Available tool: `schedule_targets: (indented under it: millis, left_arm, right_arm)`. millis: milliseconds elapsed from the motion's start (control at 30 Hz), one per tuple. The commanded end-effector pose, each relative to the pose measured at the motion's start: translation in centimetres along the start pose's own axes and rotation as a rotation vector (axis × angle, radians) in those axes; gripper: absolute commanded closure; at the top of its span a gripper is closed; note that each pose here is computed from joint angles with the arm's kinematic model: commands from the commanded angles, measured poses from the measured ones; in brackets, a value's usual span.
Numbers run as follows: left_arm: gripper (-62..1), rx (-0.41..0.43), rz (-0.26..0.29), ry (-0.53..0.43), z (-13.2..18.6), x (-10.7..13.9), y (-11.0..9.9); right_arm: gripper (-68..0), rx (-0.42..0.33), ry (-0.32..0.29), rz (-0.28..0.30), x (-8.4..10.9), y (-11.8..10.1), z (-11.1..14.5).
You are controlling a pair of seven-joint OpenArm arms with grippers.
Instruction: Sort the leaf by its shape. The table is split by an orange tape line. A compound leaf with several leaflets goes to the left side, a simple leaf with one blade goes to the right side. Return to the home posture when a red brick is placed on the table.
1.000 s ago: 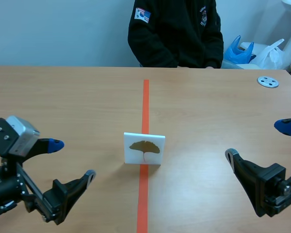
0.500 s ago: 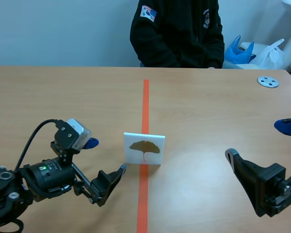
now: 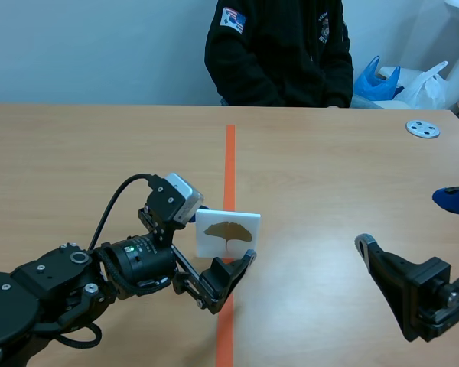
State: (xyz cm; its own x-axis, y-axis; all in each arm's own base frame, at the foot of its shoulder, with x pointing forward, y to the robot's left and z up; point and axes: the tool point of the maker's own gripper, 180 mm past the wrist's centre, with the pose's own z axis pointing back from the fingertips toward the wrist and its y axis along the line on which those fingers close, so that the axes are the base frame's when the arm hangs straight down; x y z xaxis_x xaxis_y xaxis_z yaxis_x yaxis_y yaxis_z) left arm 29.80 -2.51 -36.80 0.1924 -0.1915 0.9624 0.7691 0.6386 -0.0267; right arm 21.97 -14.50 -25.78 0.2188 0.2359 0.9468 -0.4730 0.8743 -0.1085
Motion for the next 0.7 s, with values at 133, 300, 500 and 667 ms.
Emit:
schedule_targets:
  millis: [133, 300, 500, 667]
  left_arm:
    - [-53.9, -0.015, -0.028, -0.018, -0.4, 0.6, -0.6]
    - [-34.2, 0.048, -0.048, -0.027, -0.3, 0.8, 0.5]
    - [-14.8, 0.053, -0.049, -0.034, -0.3, 0.9, 0.6]
    - [-9.5, 0.053, -0.050, -0.033, -0.3, 0.9, 0.6]
  right_arm:
    - [-67.9, 0.000, -0.031, 0.013, 0.9, -0.3, -0.2]
    - [-67.9, 0.000, -0.031, 0.013, 0.9, -0.3, -0.2]
    - [-67.9, 0.000, -0.031, 0.013, 0.9, -0.3, -0.2]
    - [-67.9, 0.000, -0.031, 0.013, 0.9, -0.3, -0.2]
